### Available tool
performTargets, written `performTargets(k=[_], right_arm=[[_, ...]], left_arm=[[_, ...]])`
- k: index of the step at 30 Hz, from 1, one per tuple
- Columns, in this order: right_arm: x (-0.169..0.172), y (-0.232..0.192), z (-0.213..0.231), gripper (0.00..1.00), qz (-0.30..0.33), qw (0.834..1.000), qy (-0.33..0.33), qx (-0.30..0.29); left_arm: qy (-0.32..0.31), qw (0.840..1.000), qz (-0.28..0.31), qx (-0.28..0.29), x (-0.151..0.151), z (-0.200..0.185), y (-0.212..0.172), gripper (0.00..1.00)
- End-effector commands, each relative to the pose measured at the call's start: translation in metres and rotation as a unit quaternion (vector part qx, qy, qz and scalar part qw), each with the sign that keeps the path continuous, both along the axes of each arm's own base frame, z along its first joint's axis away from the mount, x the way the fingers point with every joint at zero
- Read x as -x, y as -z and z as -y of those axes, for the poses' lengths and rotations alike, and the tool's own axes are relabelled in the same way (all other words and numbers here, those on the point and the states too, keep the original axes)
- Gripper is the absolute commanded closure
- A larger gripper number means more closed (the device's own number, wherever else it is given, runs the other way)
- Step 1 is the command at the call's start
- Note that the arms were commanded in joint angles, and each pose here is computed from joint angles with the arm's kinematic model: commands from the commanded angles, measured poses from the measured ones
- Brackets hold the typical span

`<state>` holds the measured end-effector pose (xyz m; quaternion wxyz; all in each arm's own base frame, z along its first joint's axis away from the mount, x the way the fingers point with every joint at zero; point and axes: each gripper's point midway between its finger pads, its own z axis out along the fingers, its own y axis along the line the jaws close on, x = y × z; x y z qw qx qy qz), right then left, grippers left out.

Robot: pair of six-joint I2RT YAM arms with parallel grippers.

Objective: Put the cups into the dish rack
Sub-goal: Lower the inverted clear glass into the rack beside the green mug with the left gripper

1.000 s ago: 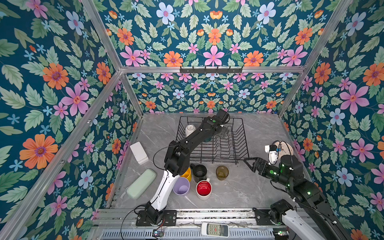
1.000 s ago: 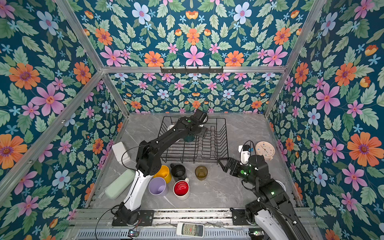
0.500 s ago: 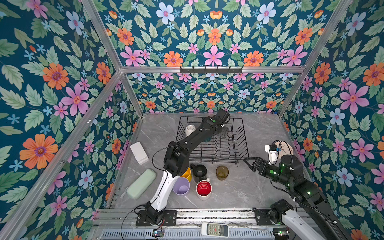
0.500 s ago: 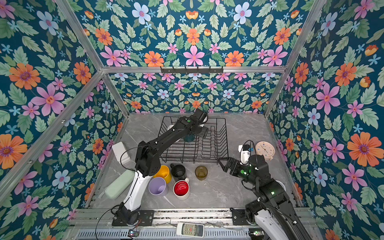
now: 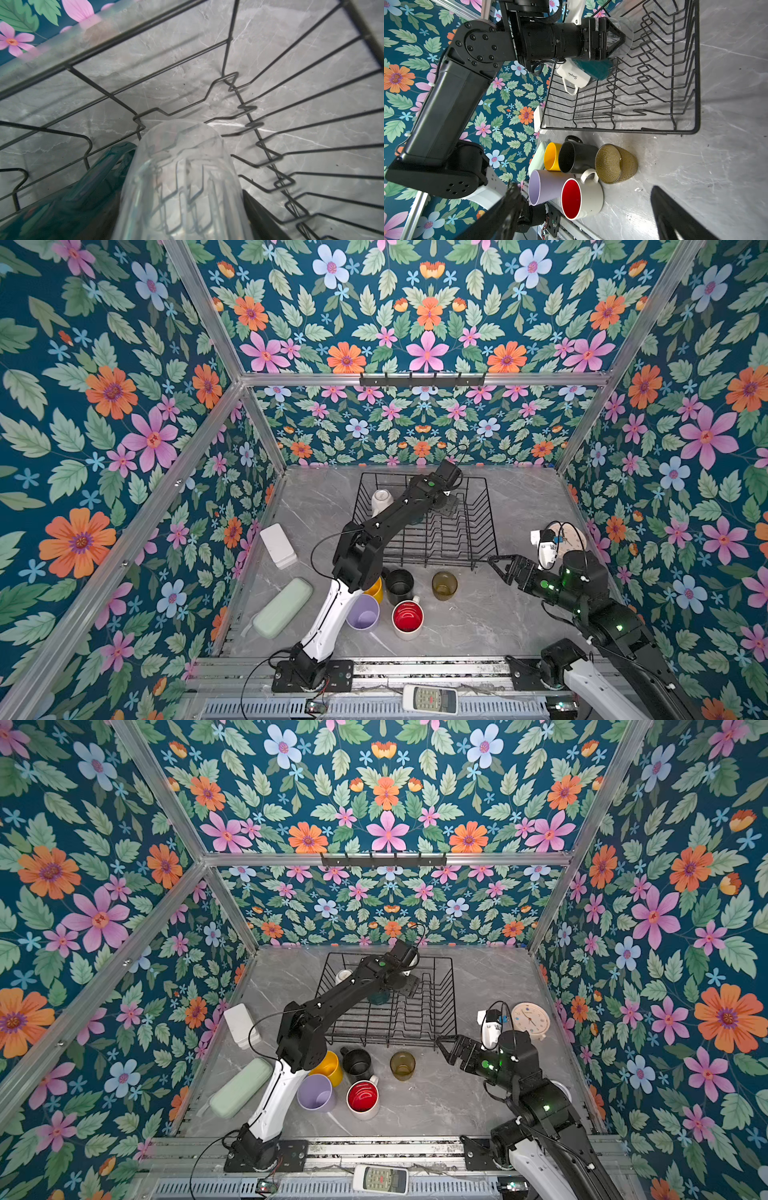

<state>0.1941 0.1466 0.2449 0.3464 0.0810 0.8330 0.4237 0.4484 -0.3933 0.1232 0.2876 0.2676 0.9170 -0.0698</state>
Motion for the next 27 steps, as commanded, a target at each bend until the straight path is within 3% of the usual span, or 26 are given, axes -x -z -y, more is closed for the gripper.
performTargets(k=[1, 8, 16, 27], right_arm=[[-0.001, -0.004, 0.000, 0.05, 0.008, 1.000, 0.000, -0.004], [-0.001, -0.003, 0.000, 0.05, 0.006, 1.000, 0.002, -0.004], [-0.002, -0.003, -0.001, 0.05, 0.006, 1.000, 0.001, -0.005], [-0.002, -0.003, 0.001, 0.05, 0.005, 1.000, 0.003, 0.002]], left_arm=[[0.018, 0.999, -0.032, -0.014, 0.013, 0.000, 0.014, 0.62], [0.015, 0.999, -0.030, -0.022, 0.010, -0.001, 0.022, 0.41], [0.014, 0.999, -0.023, -0.025, 0.008, -0.003, 0.020, 0.04], [0.008, 1.000, 0.000, 0.004, 0.008, -0.002, -0.008, 0.02]])
